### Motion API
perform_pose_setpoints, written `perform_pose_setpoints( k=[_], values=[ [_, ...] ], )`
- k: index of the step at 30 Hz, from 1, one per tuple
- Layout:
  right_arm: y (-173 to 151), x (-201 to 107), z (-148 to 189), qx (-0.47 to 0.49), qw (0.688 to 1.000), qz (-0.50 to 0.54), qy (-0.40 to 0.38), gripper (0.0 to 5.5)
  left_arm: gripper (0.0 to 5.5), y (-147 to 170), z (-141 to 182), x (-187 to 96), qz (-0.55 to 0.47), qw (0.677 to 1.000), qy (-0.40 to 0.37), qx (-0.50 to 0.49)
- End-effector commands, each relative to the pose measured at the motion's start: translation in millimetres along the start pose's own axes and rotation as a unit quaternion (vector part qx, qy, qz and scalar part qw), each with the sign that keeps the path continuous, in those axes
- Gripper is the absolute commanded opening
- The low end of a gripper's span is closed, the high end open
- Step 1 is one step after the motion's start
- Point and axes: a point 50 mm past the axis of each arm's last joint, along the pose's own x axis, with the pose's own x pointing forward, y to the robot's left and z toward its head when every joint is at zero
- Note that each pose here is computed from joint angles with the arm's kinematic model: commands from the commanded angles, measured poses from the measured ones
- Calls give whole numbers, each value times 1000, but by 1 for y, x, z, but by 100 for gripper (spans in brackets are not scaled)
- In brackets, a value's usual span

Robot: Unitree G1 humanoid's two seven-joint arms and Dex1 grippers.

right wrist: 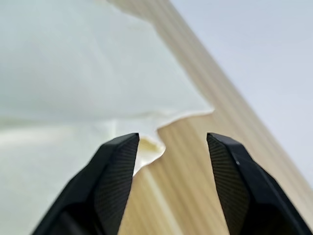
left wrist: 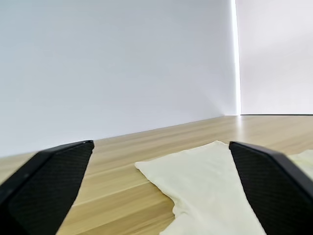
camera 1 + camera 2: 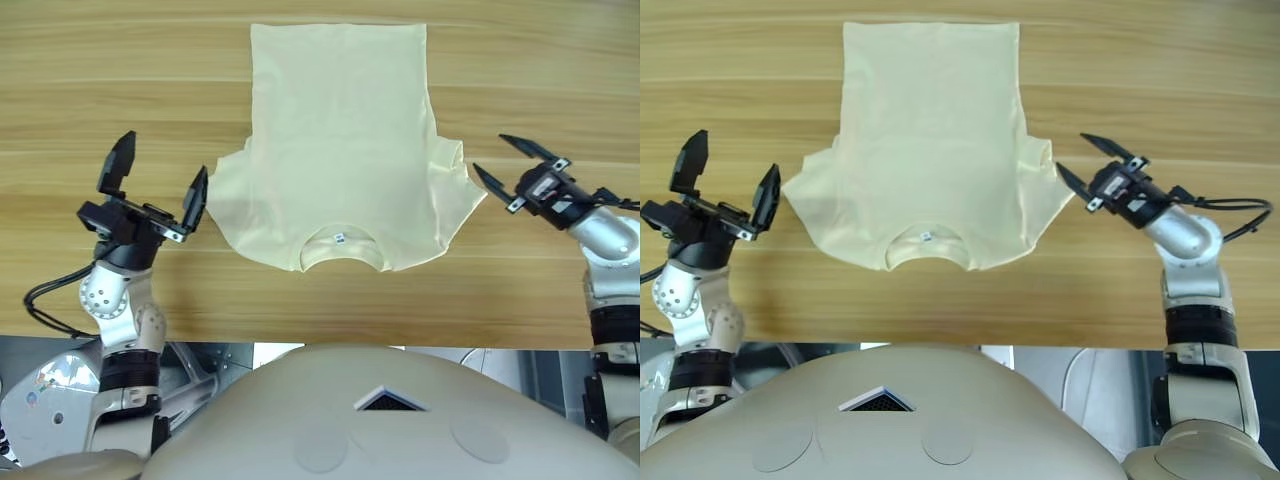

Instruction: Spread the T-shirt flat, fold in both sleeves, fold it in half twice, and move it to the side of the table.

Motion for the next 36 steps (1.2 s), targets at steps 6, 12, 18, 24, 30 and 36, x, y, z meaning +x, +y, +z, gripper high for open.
perform_pose_setpoints(
  k=[6,12,18,24,30,36],
  values=[
    [10,18,-21,-15,998,9,62,256,513,4,-2,-3,39,999,17,9],
    [10,-4,-34,-9,995,-2,102,256,513,7,-1,-3,49,999,17,11],
    [12,-8,-32,-3,995,-6,96,256,513,9,-2,-4,47,999,24,14],
    [-9,-6,1,37,994,-98,-31,256,513,14,-11,-9,34,996,64,55],
    [-34,-16,34,102,956,-233,-148,256,513,56,24,-49,179,968,61,163],
    [-29,-10,42,126,947,-242,-172,256,513,46,8,-41,11,856,235,460]
  ],
)
